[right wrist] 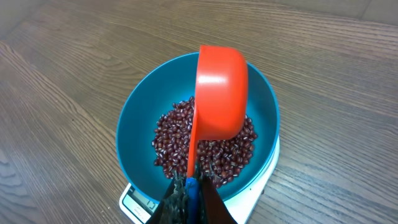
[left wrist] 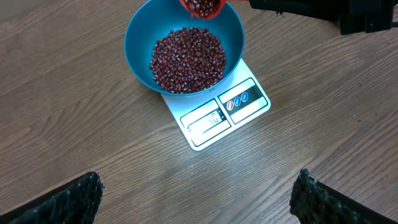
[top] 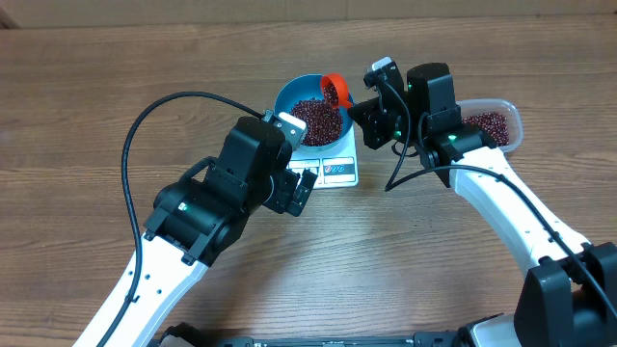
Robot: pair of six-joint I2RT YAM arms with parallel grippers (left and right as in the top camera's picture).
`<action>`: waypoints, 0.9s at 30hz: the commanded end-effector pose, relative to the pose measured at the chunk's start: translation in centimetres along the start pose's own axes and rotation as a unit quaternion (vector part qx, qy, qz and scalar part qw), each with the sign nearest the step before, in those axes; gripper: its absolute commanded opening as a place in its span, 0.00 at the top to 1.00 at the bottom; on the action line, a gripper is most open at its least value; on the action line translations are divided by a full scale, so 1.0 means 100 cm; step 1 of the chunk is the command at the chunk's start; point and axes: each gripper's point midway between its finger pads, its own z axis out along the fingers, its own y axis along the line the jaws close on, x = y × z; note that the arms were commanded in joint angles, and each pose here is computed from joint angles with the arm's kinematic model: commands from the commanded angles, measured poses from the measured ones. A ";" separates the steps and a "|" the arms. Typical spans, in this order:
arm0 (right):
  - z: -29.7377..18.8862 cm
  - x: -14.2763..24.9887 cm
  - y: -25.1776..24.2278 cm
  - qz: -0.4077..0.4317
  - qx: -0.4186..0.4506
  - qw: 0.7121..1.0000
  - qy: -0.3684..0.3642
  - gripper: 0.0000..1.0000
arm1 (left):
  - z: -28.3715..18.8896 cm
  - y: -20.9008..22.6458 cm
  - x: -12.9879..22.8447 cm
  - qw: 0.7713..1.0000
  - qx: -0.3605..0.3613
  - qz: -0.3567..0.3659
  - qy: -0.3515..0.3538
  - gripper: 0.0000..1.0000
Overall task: Scoop item into bowl and weigh 150g on scale
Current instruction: 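Tilt the scoop to pour beans into the teal bowl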
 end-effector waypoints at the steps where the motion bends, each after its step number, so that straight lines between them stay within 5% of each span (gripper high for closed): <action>1: -0.012 -0.021 0.009 -0.008 -0.008 1.000 -0.027 0.96 | -0.002 0.000 -0.005 1.000 0.004 0.007 -0.006 0.00; 27: -0.013 -0.021 0.009 0.038 -0.014 0.999 -0.027 0.96 | -0.002 0.000 -0.005 1.000 0.004 0.007 -0.006 0.01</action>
